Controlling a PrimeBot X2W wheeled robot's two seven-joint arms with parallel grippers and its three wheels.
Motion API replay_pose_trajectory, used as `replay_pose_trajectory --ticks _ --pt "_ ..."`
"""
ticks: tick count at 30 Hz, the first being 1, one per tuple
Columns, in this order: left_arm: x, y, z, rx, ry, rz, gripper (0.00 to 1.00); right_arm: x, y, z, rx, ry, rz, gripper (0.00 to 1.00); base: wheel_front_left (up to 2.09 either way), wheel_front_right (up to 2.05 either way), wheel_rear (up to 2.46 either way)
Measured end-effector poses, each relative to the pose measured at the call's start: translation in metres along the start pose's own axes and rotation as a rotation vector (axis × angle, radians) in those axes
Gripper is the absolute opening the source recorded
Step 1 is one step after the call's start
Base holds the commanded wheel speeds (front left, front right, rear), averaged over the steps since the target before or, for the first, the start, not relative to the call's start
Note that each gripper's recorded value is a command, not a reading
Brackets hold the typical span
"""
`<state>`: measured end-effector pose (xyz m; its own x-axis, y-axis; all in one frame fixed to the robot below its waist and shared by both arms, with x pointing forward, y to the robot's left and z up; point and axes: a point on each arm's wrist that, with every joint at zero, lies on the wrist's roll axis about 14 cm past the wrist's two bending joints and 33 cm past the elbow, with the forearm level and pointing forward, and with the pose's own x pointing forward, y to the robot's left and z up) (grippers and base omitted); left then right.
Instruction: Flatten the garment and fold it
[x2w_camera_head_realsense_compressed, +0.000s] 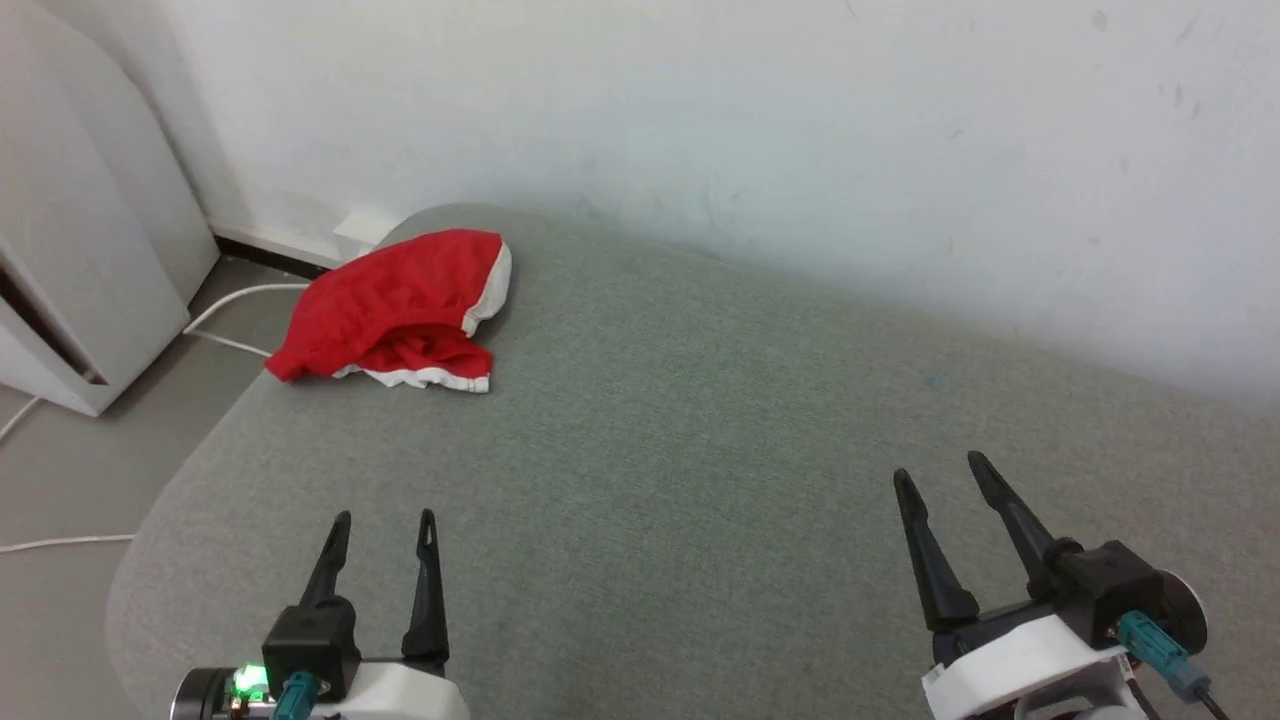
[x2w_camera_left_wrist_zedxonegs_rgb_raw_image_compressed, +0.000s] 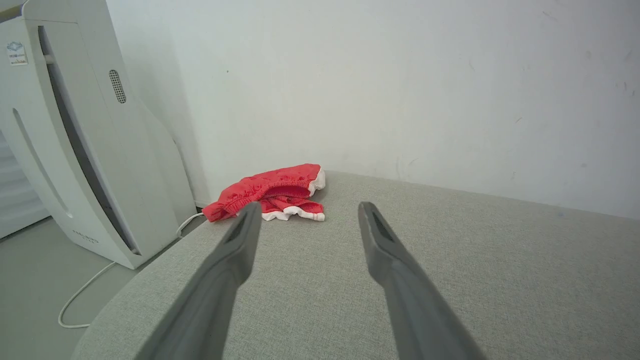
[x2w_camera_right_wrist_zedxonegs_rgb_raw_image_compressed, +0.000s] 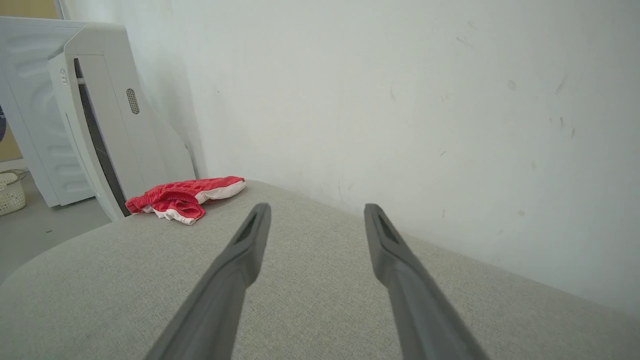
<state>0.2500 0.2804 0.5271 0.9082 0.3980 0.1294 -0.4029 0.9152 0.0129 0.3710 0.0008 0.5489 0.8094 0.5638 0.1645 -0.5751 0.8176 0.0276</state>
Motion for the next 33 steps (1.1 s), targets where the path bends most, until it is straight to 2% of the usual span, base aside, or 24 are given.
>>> replay_pose_trajectory --ticks 19,33 --pt "-0.02 0.02 0.001 0.001 -0.024 0.072 1.0 0.01 0.03 -0.002 0.021 -0.017 0.094 1.0 0.0 0.0 0.0" --pt "-0.026 0.023 0.002 0.002 -0.035 0.079 1.0 0.01 0.034 -0.015 0.033 0.009 0.109 1.0 0.0 0.0 0.0"
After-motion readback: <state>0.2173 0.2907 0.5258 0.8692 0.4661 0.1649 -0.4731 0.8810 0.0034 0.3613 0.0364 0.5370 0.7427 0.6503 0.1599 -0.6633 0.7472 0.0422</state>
